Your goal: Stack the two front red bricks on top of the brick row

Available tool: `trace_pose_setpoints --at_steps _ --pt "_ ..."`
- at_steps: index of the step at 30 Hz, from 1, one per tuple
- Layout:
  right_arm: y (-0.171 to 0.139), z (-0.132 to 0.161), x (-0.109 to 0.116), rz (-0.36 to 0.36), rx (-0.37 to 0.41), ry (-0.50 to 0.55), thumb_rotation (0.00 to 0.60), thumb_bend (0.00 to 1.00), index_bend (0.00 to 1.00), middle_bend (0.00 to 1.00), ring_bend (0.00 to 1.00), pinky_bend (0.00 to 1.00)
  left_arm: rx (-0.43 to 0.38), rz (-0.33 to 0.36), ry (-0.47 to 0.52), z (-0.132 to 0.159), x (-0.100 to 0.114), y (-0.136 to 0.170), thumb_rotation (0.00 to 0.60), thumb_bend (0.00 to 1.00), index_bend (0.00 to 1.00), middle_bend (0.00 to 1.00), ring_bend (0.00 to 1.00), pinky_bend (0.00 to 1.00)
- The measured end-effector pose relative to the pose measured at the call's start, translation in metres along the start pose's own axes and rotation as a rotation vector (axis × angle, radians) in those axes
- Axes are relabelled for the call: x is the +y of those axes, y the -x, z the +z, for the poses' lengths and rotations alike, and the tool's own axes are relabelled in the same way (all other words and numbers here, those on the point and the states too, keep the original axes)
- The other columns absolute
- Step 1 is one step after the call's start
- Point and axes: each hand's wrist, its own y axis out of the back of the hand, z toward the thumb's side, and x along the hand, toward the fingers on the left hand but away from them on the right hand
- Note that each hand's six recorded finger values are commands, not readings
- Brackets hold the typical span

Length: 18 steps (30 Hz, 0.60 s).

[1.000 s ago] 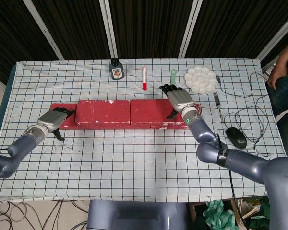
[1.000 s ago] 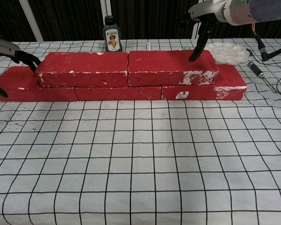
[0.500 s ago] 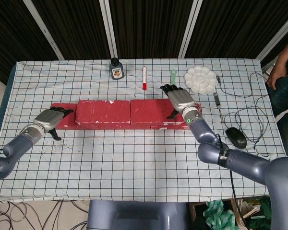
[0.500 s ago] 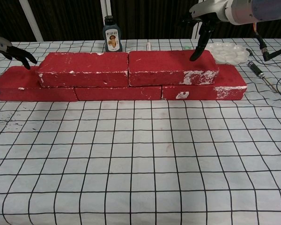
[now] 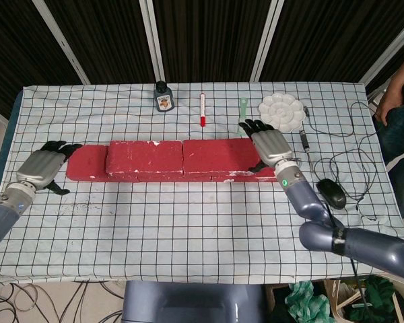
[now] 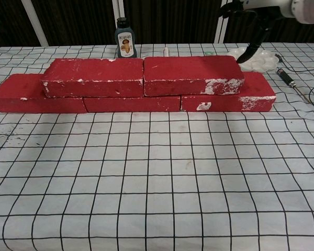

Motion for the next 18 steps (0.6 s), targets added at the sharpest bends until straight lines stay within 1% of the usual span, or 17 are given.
trace_pose_setpoints --at_steps 2,5,8,12,15,18 --pt "-0.018 -0.010 -0.002 -0.024 0.006 -0.015 0.600 0.00 0.00 0.00 0.00 0.14 0.020 0.049 0.007 -0.010 -0.002 0.020 0.600 0.07 0.08 0.11 0.00 0.02" --pt "-0.060 -0.035 -0.008 -0.076 0.008 -0.052 0.600 0.00 0.00 0.00 0.00 0.14 0.046 0.102 0.012 -0.023 -0.011 0.053 0.600 0.07 0.08 0.11 0.00 0.01" --pt "-0.108 -0.061 -0.018 -0.128 -0.005 -0.072 0.600 0.00 0.00 0.00 0.00 0.14 0.069 0.137 0.027 -0.034 -0.025 0.089 0.600 0.07 0.08 0.10 0.00 0.00" --pt "-0.180 -0.096 -0.037 -0.183 -0.072 -0.067 0.600 0.00 0.00 0.00 0.00 0.14 0.092 0.181 0.052 -0.043 -0.040 0.131 0.600 0.07 0.07 0.10 0.00 0.00" --pt "-0.225 -0.110 -0.051 -0.198 -0.119 -0.068 0.600 0.00 0.00 0.00 0.00 0.14 0.118 0.217 0.069 -0.049 -0.048 0.158 0.600 0.07 0.07 0.10 0.00 0.00" --pt "-0.258 -0.117 -0.061 -0.210 -0.160 -0.069 0.600 0.00 0.00 0.00 0.00 0.14 0.118 0.233 0.081 -0.050 -0.058 0.176 0.600 0.07 0.07 0.10 0.00 0.00"
